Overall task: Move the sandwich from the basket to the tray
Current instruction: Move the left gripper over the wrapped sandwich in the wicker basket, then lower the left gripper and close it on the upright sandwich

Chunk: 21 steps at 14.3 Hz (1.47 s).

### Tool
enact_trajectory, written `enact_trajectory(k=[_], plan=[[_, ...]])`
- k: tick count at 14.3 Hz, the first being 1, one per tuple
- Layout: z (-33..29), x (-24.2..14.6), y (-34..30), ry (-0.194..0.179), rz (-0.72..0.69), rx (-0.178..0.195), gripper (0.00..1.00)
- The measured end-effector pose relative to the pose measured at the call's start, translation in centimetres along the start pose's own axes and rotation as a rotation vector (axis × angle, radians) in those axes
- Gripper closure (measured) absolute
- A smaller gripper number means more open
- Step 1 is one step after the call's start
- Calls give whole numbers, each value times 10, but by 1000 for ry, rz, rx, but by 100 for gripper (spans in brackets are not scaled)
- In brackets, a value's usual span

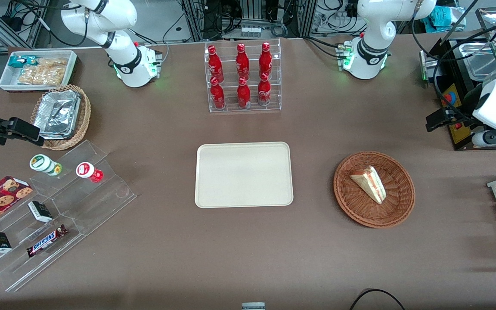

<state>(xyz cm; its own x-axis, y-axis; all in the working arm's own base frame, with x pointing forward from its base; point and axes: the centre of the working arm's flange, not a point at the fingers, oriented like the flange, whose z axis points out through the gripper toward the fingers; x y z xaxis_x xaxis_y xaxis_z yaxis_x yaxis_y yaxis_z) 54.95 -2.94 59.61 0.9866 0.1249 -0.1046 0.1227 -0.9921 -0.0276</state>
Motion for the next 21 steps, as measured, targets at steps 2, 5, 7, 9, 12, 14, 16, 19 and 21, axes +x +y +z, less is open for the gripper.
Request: enact_trajectory(k=[2,5,7,9,12,14,16,19,21], plan=[[0,0,0,0,10,0,0],[13,4,4,-28,20,5,0],[43,12,7,-85,23,15,0],[79,26,10,-124,24,21,0],[140,42,13,-93,25,14,0],[183,41,13,-48,10,6,0],[215,35,13,-9,-106,-1,0],[237,24,26,26,-301,-10,0],[245,20,39,51,-409,-22,0]])
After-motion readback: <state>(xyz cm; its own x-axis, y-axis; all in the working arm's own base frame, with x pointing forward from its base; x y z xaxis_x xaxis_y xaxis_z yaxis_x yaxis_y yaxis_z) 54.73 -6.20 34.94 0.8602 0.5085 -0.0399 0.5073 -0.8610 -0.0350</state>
